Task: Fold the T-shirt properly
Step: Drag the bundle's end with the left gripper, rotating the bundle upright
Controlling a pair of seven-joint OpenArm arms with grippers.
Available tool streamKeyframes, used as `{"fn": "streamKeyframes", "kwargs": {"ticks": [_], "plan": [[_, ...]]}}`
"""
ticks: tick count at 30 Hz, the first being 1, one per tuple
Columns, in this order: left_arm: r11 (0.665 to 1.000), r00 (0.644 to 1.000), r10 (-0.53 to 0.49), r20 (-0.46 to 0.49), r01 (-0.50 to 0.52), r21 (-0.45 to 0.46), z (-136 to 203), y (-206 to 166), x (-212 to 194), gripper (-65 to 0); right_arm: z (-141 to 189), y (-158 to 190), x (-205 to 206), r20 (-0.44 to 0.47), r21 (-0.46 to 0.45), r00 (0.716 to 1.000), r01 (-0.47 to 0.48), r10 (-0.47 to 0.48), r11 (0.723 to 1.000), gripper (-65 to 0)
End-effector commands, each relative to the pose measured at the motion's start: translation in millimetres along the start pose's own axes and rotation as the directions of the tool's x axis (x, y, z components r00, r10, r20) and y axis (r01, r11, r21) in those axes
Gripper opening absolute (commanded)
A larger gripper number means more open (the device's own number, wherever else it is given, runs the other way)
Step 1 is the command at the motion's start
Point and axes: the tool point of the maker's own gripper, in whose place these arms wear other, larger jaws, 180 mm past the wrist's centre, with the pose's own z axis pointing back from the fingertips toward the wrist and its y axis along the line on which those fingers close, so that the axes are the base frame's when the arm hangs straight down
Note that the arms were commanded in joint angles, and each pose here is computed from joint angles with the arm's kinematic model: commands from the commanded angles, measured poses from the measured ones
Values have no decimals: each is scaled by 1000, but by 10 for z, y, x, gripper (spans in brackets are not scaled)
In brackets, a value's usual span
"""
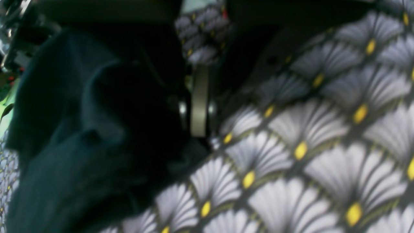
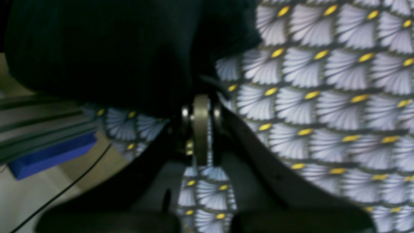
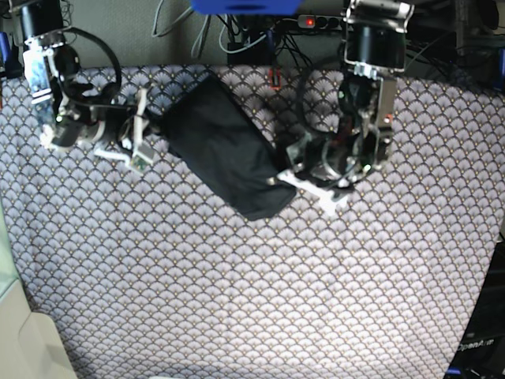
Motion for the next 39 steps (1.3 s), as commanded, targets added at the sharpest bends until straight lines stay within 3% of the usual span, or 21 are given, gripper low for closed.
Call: {"fn": "streamKeyframes", "kwargs": {"ticks": [1, 8, 23, 27, 33, 39], "plan": [[999, 999, -32, 20, 32, -18, -24, -173, 65, -650, 46, 42, 136, 46, 7, 999, -24, 24, 1000, -650], [996, 998, -69, -5, 68, -55, -184, -519, -2, -650, 135, 361, 174, 76, 33, 994, -81, 78, 996, -650], [991, 995, -85, 61, 91, -94, -56, -719, 255, -650, 135, 566, 134, 81, 66, 993, -87, 82, 994, -650], [992, 990, -76, 118, 87, -92, -62, -715, 357, -650, 125, 620, 55, 66, 79, 995, -78, 72, 994, -650], [988, 988, -93, 121, 107, -110, 37, -783, 375, -650, 207, 460, -76, 23, 47, 996, -91, 90, 995, -650], [982, 980, -108, 165, 131, -134, 512, -712, 529, -650, 472, 66, -71, 30, -75, 997, -70, 72, 995, -650]]}}
